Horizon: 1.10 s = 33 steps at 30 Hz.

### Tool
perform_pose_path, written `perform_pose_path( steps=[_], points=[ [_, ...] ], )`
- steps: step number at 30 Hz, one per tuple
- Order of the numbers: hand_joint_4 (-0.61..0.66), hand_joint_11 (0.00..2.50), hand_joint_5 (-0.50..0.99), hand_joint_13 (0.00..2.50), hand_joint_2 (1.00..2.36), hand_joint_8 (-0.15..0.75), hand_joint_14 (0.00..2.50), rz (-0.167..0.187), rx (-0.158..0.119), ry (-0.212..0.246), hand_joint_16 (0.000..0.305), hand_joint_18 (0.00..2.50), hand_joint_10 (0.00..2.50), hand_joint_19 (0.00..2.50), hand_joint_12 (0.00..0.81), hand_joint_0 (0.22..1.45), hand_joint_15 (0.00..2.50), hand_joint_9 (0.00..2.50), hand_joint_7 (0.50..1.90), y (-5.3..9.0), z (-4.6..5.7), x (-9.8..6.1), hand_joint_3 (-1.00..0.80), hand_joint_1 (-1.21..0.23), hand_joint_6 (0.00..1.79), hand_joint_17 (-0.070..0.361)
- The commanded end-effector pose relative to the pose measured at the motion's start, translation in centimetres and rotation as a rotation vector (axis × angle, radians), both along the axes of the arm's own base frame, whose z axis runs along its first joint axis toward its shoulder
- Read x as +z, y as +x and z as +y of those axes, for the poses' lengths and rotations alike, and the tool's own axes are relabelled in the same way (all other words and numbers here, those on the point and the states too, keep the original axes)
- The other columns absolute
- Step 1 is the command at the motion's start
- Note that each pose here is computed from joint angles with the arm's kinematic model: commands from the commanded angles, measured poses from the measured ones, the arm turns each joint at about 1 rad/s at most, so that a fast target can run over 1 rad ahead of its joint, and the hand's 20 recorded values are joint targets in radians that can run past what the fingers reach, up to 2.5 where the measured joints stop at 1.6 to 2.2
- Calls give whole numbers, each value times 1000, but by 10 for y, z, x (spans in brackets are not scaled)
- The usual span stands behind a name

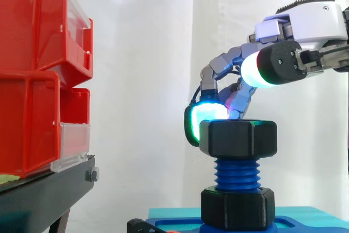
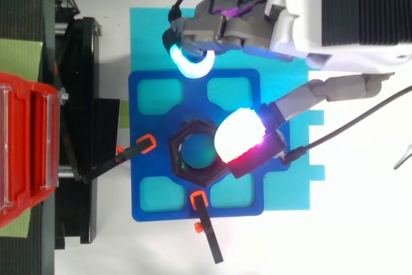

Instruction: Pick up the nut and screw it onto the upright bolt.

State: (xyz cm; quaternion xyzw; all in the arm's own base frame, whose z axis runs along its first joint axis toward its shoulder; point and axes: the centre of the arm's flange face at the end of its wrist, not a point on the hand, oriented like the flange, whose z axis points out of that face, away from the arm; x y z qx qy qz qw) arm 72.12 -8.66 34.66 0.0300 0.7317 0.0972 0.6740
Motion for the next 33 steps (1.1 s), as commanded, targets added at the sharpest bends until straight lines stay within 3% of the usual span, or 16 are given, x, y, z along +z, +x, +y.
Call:
perform_pose_path(
  steps=[1,6,8,13,16,18,23,26,33],
  points=[
    [177,0,-153,657,1000,220,0,-1,8,0,25,429,0,26,220,501,0,788,757,-1,-4,1,-500,-220,503,56],
    [161,0,-170,554,1000,202,0,-18,12,-1,28,302,0,2,235,492,0,677,661,1,-2,1,-500,-198,502,63],
    [157,0,-172,527,1000,199,0,-39,19,0,28,273,0,0,238,491,0,652,645,4,4,3,-500,-190,501,63],
    [127,0,-184,379,1000,191,0,-45,30,4,30,92,0,0,262,479,0,524,618,8,13,-1,-500,-144,501,67],
    [126,0,-185,330,1000,189,0,-64,45,13,31,23,0,0,273,475,0,476,620,13,26,-3,-500,-121,501,69],
    [125,0,-186,295,1000,189,0,-66,58,20,31,0,0,0,278,472,0,448,624,17,34,-9,-500,-101,501,71],
    [126,0,-183,242,1000,189,0,-49,71,49,33,0,0,0,291,468,0,403,643,22,44,-24,-500,-40,501,74],
    [152,0,-167,246,1000,196,0,-40,79,69,33,0,0,0,294,470,0,409,730,21,52,-23,-500,-31,502,74],
    [211,0,-131,289,1000,217,0,-33,85,73,33,0,0,0,291,479,0,455,969,21,56,-24,-500,-38,504,73]
  ],
)
